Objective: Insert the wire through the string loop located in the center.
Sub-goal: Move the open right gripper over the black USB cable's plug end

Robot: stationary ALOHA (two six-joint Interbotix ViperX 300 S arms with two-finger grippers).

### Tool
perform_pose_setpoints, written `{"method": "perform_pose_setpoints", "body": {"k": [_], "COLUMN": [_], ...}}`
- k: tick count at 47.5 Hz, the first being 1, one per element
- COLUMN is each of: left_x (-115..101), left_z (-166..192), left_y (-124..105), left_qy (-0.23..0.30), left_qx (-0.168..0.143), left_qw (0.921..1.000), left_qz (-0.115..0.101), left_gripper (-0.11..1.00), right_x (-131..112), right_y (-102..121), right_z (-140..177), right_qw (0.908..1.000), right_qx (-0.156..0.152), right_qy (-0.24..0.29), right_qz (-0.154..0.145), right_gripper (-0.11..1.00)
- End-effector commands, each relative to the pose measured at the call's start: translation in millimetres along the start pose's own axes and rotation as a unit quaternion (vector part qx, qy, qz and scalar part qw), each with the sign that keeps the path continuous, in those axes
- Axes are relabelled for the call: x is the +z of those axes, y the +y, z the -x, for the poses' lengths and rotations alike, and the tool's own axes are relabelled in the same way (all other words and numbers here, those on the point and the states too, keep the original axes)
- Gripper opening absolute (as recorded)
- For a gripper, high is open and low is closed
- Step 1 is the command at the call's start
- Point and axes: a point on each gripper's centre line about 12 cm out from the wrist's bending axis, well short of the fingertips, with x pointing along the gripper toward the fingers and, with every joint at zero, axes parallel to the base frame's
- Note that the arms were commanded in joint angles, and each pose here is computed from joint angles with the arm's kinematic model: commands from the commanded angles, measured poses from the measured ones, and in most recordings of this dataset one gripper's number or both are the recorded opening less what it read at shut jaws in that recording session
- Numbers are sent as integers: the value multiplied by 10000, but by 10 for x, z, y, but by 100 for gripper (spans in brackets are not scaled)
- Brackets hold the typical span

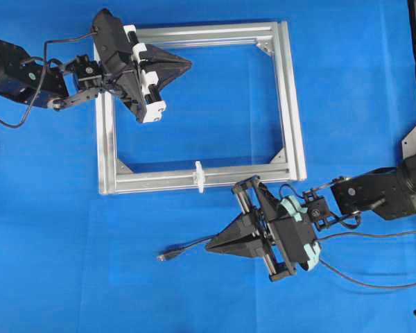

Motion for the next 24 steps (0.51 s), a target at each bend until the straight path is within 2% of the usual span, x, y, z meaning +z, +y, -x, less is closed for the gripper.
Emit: {"method": "perform_pose_setpoints", "body": {"k": [1, 6, 15, 24], "left_x": [159, 122, 110, 114], "left_z": [20, 37, 48, 46], "left_y": [-163, -159, -169, -175], "left_qy": [-165, -66, -42, -49], "left_qx": [-264, -261, -274, -282], "left_qw": [9995, 9996, 9996, 9995], "left_qz": [-91, -88, -92, -93], "left_gripper": [0, 0, 0, 0], "right_x": [192, 178, 190, 210], "right_y": [-49, -44, -19, -19], "right_z": [10, 8, -16, -46], "right_qw": [9996, 9998, 9999, 9998], "right_qx": [-60, -54, -21, -19], "right_qy": [-264, -173, -113, -52], "right_qz": [25, -11, -23, -200], "right_gripper": [0, -4, -4, -4]}}
